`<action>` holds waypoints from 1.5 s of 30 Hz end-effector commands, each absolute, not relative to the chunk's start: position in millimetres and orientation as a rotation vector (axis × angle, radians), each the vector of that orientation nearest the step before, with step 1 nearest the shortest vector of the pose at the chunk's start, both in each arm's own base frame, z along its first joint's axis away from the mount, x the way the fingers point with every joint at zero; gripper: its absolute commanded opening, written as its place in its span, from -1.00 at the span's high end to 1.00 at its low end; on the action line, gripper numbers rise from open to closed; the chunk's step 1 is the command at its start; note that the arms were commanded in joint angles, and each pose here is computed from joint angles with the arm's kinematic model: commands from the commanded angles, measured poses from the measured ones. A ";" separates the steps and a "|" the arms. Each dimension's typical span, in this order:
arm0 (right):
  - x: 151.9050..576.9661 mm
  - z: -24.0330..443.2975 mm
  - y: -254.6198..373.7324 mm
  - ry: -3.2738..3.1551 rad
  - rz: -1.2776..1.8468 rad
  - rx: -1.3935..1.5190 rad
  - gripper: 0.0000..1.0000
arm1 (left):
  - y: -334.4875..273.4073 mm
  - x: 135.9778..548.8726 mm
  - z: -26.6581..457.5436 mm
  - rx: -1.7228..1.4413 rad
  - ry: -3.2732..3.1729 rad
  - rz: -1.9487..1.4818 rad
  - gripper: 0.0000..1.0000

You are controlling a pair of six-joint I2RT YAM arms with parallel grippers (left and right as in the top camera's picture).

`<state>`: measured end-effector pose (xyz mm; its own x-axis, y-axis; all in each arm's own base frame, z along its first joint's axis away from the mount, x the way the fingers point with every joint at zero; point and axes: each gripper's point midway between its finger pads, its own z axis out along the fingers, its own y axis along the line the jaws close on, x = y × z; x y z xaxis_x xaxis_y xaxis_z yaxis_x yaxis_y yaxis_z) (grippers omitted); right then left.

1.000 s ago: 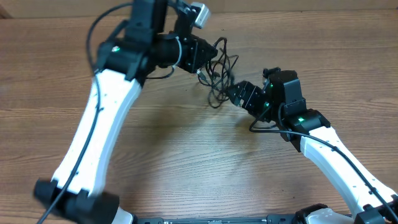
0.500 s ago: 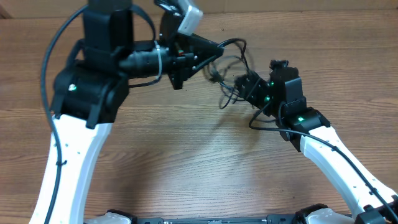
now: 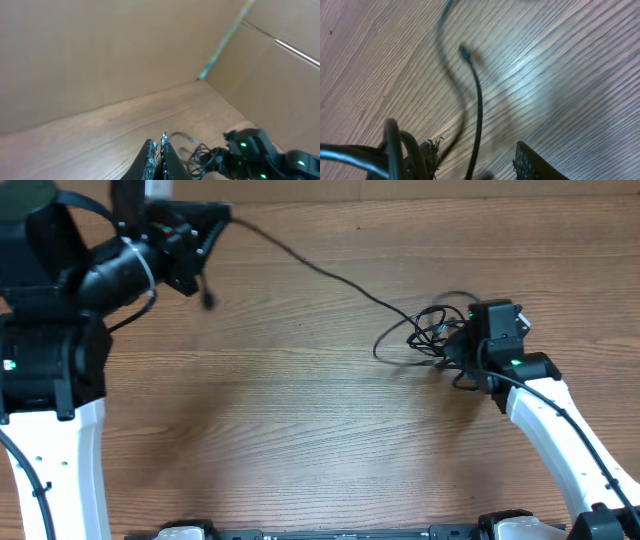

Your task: Untangle cables

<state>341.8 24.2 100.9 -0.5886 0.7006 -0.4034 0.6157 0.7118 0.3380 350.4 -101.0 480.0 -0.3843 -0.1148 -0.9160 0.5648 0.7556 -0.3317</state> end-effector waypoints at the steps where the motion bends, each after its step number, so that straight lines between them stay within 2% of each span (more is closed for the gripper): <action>1: 343.0 103.0 10.6 2.404 0.151 0.965 -0.11 | -79.0 352.3 487.4 0.242 1.832 -0.695 0.92; 2: 342.0 103.0 5.0 2.404 0.103 0.945 -0.19 | -72.3 355.1 485.8 0.212 1.840 -0.666 0.92; 7: 321.0 101.1 -38.1 2.372 -0.199 1.014 -0.36 | -25.3 365.5 489.8 -0.006 1.830 -0.563 0.92; 12: 305.5 98.1 -75.3 2.346 -0.285 1.151 -0.51 | 29.2 367.7 485.4 -0.219 1.825 -0.519 0.92; 15: 305.2 94.1 -78.8 2.357 -0.187 1.217 -0.56 | 53.2 366.2 480.2 -0.323 1.827 -0.509 0.92; 18: 314.4 89.7 -52.7 2.440 0.059 1.166 -0.63 | 50.5 363.2 473.7 -0.327 1.854 -0.560 0.92; 20: 324.0 92.4 -34.0 2.488 0.197 1.042 -0.80 | 41.5 363.3 467.3 -0.317 1.884 -0.596 0.92; 22: 327.9 94.6 -34.0 2.478 0.204 1.023 -1.00 | 30.5 364.4 460.2 -0.308 1.917 -0.623 0.90; 25: 331.1 101.3 -45.3 2.421 0.170 1.097 -1.00 | 9.0 367.9 447.2 -0.281 1.978 -0.677 0.73; 26: 332.4 105.5 -49.0 2.402 0.170 1.127 -1.00 | -0.8 369.4 441.5 -0.267 2.005 -0.700 0.60; 29: 333.8 117.7 -58.2 2.361 0.178 1.206 -1.00 | -31.4 375.4 424.8 -0.213 2.080 -0.769 -0.11; 30: 331.5 119.9 -59.6 2.369 0.177 1.218 -1.00 | -40.8 379.2 419.1 -0.194 2.101 -0.789 -0.20; 34: 295.9 112.1 -52.3 2.508 0.148 1.313 -1.00 | -74.8 394.2 394.9 -0.128 2.183 -0.853 -0.36; 36: 286.4 109.0 -38.9 2.600 0.213 1.263 -1.00 | -90.8 402.5 381.3 -0.099 2.222 -0.883 -0.43; 39: 293.1 119.6 7.6 2.706 0.587 0.986 -1.00 | -115.7 412.9 358.8 -0.082 2.289 -0.934 -0.55; 41: 295.6 134.1 34.8 2.691 0.864 0.904 -1.00 | -134.0 418.2 341.4 -0.060 2.341 -0.962 -0.59; 45: 276.8 136.5 38.1 2.669 1.006 1.268 -1.00 | -170.5 422.6 307.3 -0.027 2.444 -1.013 -0.67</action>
